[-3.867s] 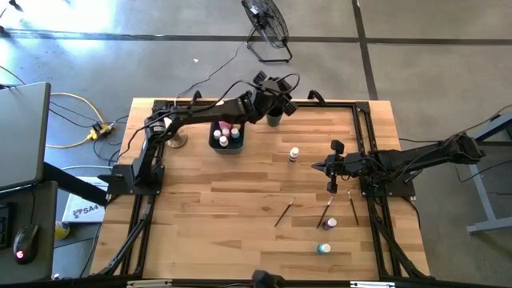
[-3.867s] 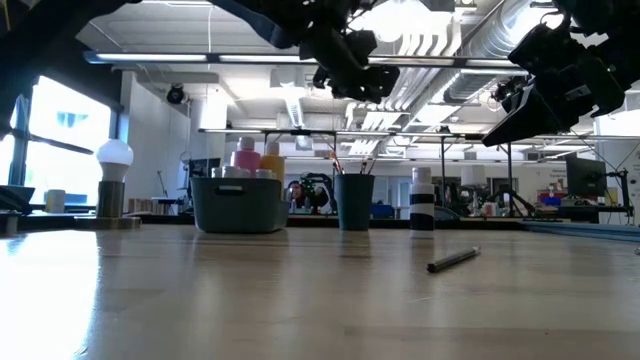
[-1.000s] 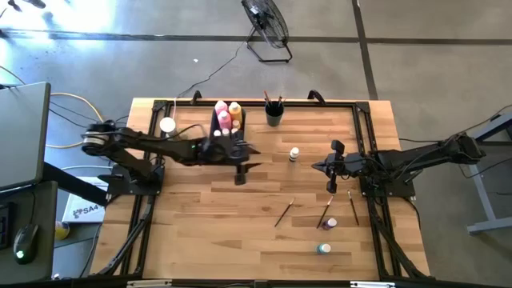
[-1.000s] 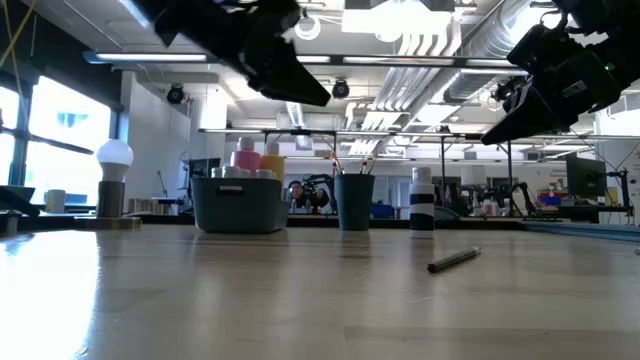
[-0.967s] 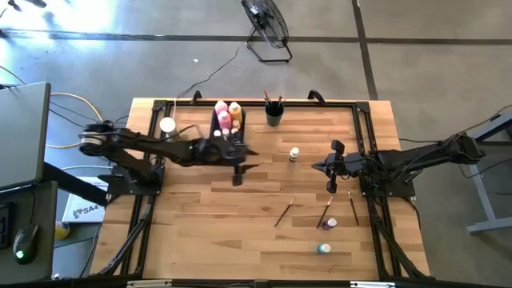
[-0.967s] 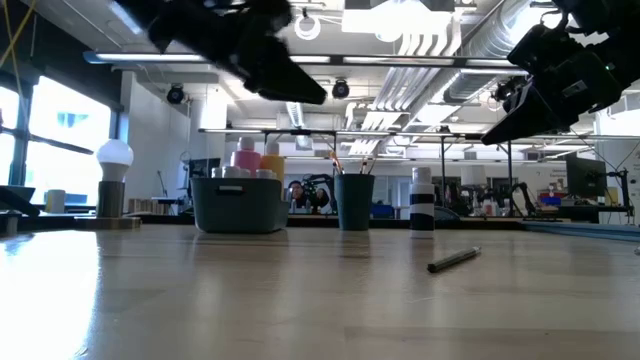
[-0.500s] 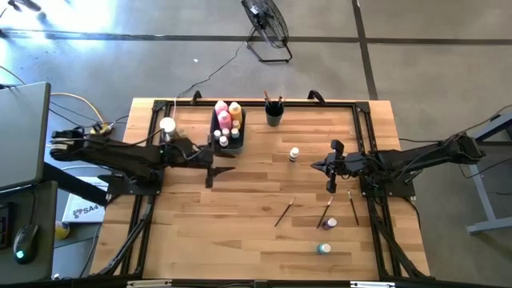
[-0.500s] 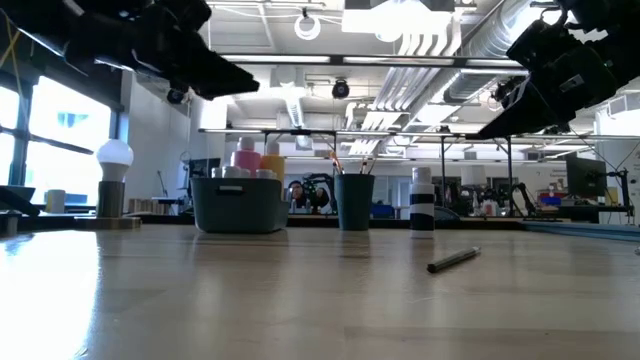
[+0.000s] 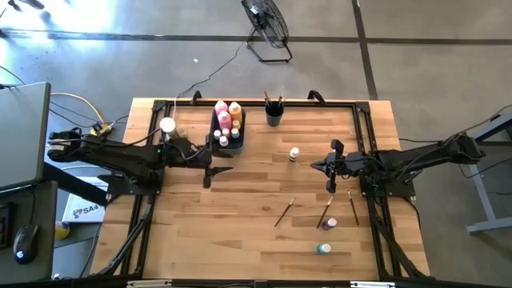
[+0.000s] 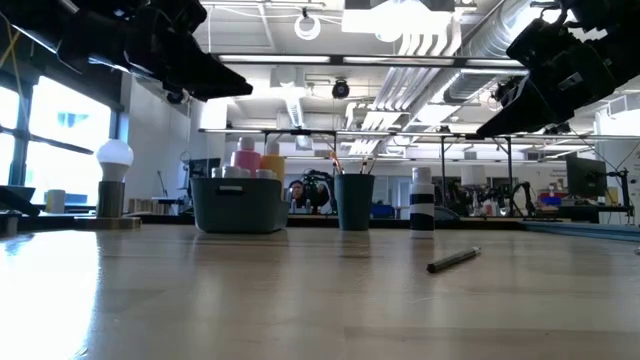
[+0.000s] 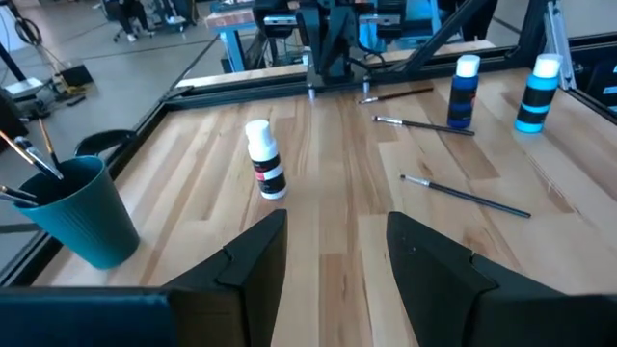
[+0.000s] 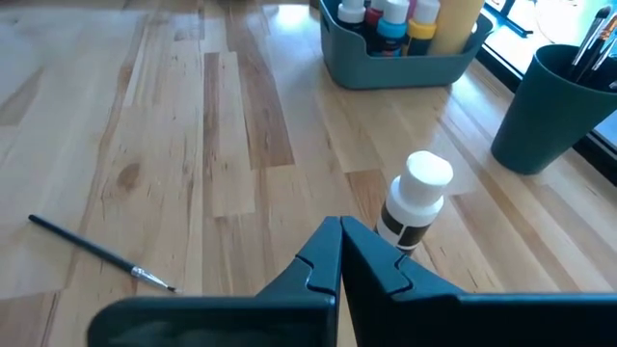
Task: Pick & Place Paint Supplies
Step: Put the silver paint brush into the green cup
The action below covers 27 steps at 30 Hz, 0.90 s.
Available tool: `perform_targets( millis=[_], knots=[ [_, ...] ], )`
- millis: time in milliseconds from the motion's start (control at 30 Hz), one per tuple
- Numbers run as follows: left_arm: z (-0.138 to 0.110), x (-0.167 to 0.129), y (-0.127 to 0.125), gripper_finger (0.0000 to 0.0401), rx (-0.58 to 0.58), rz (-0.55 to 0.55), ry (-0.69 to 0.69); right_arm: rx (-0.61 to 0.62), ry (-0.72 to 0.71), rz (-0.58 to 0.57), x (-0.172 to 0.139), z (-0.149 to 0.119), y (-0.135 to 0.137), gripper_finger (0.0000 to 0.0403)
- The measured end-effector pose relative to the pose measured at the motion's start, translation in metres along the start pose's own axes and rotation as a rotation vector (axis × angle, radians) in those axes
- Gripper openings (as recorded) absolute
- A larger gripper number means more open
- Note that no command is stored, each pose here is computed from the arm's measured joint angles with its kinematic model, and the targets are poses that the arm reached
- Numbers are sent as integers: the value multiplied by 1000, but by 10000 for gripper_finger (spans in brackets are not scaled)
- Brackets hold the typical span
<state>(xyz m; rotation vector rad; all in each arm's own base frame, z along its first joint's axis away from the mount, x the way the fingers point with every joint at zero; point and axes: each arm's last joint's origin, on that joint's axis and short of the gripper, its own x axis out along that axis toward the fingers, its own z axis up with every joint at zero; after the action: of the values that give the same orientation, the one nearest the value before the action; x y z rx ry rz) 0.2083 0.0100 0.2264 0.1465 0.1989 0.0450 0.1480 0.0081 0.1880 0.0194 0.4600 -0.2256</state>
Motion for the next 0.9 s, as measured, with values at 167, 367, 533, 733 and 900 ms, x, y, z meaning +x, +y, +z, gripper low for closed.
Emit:
perform_targets(
  millis=[167,367,533,733,900],
  knots=[
    [0,0,0,175,1,3,-1,1,-2,0,0,0,0,2],
    [0,0,0,175,7,4,-1,12,-25,3,0,2,0,2],
    [-2,0,0,175,8,1,21,19,-49,2,0,5,0,2],
    [-3,0,0,175,14,3,29,48,-62,-108,0,5,-3,2],
    [-3,0,0,175,95,2,29,58,-56,-152,-7,25,-4,2]
  ],
)
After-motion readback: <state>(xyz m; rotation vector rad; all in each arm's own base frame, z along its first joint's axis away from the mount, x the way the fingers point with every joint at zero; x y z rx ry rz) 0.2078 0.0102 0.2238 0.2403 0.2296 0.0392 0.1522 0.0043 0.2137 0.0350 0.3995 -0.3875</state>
